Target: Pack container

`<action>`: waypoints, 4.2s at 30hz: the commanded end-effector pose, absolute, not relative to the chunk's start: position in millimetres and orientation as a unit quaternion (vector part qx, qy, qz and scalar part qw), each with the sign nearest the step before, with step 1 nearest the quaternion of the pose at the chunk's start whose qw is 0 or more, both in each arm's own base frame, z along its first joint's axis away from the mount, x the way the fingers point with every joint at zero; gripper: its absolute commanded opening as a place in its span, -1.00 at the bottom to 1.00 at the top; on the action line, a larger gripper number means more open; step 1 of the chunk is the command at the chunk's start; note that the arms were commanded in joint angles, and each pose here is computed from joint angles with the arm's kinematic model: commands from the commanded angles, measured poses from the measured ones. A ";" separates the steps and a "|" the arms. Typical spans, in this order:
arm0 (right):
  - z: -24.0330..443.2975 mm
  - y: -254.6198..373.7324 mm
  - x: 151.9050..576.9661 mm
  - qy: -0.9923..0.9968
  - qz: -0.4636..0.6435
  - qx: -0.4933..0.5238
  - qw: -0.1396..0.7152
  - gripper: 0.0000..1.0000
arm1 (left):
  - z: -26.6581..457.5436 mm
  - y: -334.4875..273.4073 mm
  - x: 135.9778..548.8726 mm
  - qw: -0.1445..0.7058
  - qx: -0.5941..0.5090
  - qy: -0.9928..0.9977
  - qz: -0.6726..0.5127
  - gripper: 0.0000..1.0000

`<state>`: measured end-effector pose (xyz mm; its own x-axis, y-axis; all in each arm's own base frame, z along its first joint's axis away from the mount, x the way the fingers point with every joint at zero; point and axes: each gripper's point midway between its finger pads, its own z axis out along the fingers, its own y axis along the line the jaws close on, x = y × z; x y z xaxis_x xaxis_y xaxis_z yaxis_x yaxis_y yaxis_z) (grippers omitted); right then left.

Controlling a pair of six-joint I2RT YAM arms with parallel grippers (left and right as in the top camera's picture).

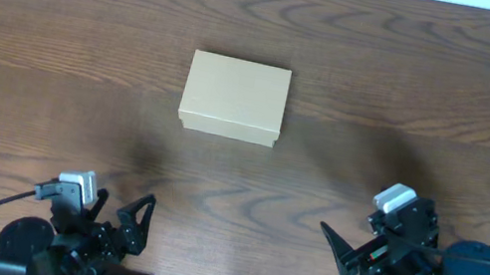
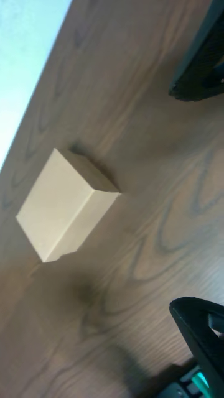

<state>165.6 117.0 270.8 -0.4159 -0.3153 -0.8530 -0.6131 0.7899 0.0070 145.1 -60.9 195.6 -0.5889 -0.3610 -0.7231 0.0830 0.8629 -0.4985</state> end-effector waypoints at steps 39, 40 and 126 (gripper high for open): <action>247.9 110.2 151.6 0.850 0.154 -0.289 0.414 0.98 | 80.3 21.2 195.7 0.484 -0.068 0.872 0.034 0.91; 247.9 110.2 151.6 0.850 0.154 -0.289 0.414 0.98 | 79.4 19.7 195.4 0.482 -0.066 0.873 0.031 0.91; 67.6 15.4 175.9 0.901 0.042 0.007 0.431 0.98 | 76.4 18.2 193.6 0.475 -0.063 0.877 0.027 0.91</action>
